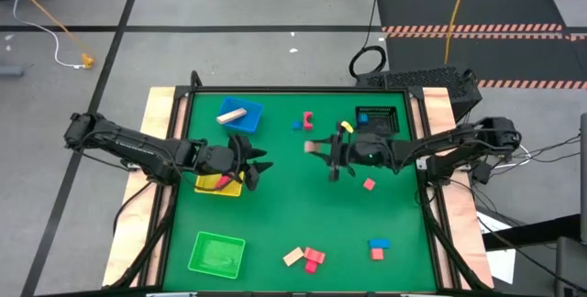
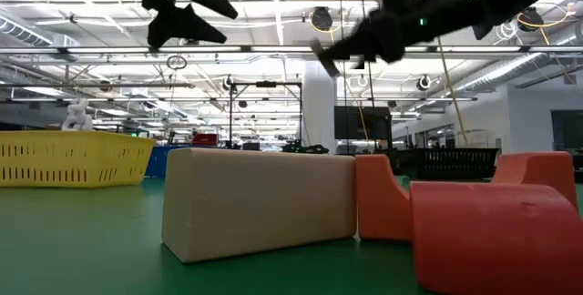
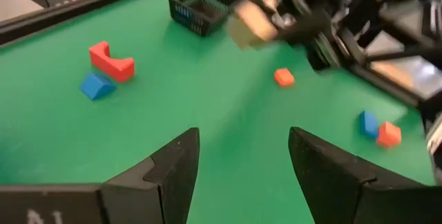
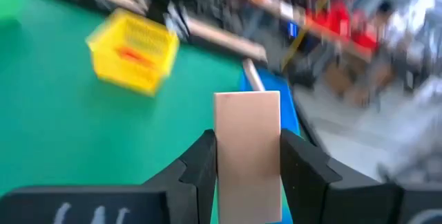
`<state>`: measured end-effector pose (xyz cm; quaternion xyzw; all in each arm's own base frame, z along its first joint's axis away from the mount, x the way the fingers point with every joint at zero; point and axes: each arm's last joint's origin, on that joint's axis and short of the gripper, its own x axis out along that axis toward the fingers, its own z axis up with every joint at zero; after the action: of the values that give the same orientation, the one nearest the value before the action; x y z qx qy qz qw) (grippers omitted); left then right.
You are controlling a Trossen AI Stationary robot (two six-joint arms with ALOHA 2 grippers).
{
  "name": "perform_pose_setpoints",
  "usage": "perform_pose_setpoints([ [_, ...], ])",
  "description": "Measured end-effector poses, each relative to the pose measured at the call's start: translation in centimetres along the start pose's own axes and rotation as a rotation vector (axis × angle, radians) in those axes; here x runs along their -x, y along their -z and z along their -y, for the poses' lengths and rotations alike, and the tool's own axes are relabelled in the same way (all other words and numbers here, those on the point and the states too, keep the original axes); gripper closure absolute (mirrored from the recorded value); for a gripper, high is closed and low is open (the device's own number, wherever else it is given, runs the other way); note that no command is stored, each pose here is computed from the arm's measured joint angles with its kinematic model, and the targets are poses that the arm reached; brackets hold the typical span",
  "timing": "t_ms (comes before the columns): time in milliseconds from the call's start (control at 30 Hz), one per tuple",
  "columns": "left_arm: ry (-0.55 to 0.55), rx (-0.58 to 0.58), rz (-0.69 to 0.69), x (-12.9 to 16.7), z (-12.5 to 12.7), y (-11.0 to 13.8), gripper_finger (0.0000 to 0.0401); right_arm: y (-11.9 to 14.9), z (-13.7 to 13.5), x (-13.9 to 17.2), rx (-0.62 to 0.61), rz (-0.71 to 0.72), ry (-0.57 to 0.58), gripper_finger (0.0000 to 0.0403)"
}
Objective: Sort & place blocks by color
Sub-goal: Put the top brown block into the blue bin
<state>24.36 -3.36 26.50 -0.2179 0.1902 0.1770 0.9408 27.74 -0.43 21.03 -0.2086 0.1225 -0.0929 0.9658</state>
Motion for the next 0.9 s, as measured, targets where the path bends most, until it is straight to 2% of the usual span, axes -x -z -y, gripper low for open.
perform_pose_setpoints([
  [100,0.007,0.022,0.03,-0.5,0.1,-0.3,0.0178,-1.0,-1.1,0.1,0.063,0.059,0.044,0.0291],
  [267,0.025,0.032,0.052,-2.0,0.6,0.0,0.0178,-2.4,-2.7,-1.0,0.149,0.033,0.099,0.0291],
  [433,0.018,0.02,0.039,-3.1,0.7,0.7,0.0178,-3.2,-4.1,-3.1,0.296,-0.086,0.212,0.0291],
  [533,0.033,0.005,0.064,-3.1,1.1,0.6,0.0178,-3.3,-4.5,-4.5,0.306,-0.142,0.272,0.0291],
  [667,0.037,-0.012,0.084,-3.4,1.2,0.6,0.0178,-3.1,-5.8,-6.4,0.34,-0.162,0.254,0.0285],
  [767,0.002,-0.008,0.098,-3.6,1.0,0.5,0.0178,-3.2,-6.7,-7.5,0.392,-0.173,0.249,0.0285],
  [900,-0.029,-0.012,0.104,-3.6,0.8,0.6,0.0178,-3.5,-7.3,-8.4,0.4,-0.208,0.305,0.0288],
])
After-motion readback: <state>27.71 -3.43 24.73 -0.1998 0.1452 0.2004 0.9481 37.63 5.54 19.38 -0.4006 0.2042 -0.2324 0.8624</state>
